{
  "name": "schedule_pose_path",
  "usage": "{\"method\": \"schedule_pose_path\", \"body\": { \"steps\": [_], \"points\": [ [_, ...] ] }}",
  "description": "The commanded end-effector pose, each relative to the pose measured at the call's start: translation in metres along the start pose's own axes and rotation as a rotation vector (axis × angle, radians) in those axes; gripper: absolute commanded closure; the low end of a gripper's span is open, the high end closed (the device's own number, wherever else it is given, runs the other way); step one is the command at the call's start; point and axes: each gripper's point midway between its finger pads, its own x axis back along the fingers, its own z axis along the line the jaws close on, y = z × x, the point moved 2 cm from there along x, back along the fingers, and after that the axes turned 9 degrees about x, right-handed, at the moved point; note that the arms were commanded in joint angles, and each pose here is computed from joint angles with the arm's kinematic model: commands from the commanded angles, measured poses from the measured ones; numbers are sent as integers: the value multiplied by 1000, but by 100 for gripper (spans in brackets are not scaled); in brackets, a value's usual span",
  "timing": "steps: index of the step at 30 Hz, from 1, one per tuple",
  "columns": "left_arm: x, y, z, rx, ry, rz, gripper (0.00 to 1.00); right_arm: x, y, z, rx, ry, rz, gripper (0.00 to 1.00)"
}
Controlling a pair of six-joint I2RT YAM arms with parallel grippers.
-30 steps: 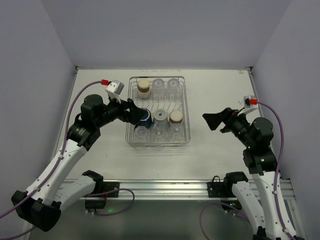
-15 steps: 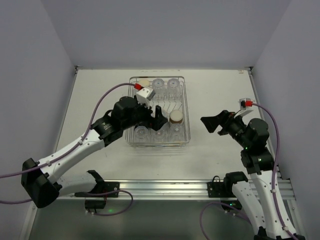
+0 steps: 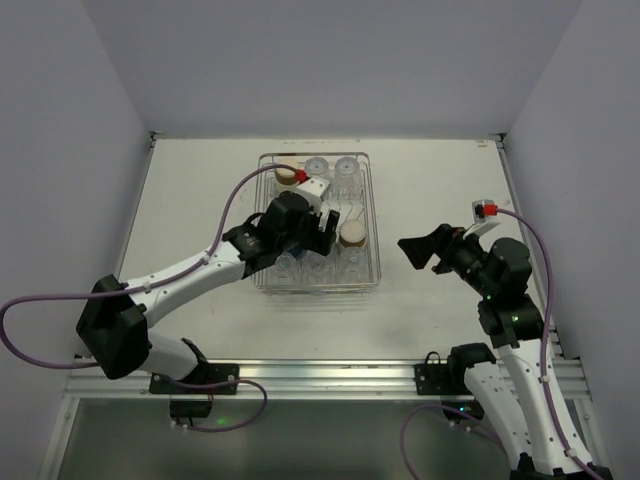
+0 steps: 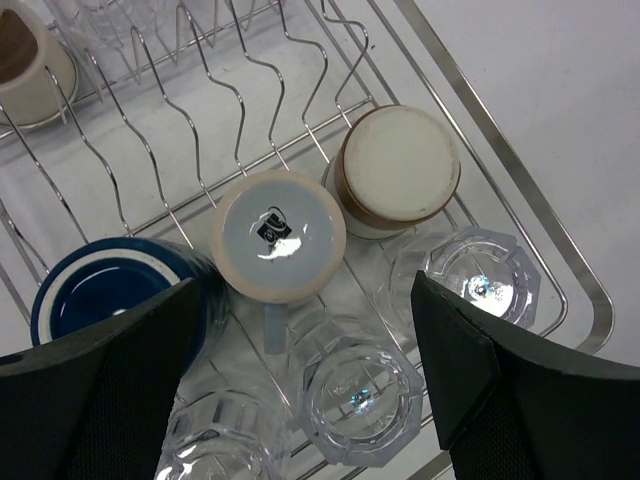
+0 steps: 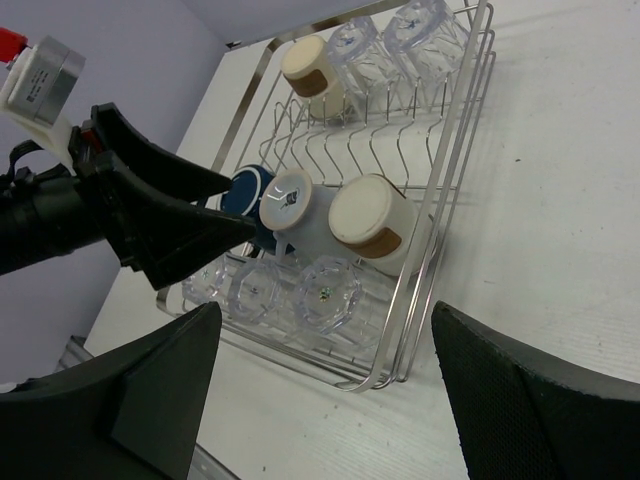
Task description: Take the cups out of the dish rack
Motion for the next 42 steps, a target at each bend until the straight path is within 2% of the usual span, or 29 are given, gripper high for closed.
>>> {"method": "schedule_pose_path", "body": {
  "steps": [1, 9, 22, 28, 29, 31, 34, 37, 42],
  "points": [
    [-9, 33, -8, -25, 7, -99, 11, 0, 8, 7, 27, 29, -20, 12],
    [-32, 15, -2, -48, 42, -41, 16, 5, 14, 4, 55, -3, -34, 12],
    [-55, 0, 4, -63, 71, -18, 15, 3, 12, 8, 41, 21, -22, 13],
    [-58, 1, 7, -70, 87, -32, 21, 3, 12, 8, 36, 23, -18, 13],
    [-58, 3, 7, -67, 85, -37, 28, 3, 12, 8, 37, 22, -20, 13],
    [-59, 5, 4, -67, 78, -48, 35, 2, 11, 8, 32, 27, -13, 13],
    [-58, 9, 4, -63, 80, -60, 61, 2, 11, 9, 33, 29, -15, 13],
    [-53, 15, 6, -58, 92, -82, 75, 3, 13, 10, 33, 30, -21, 13],
    [-33, 44, 5, -38, 110, -172, 79, -4, 9, 16, 0, 71, -8, 13]
  ]
}}
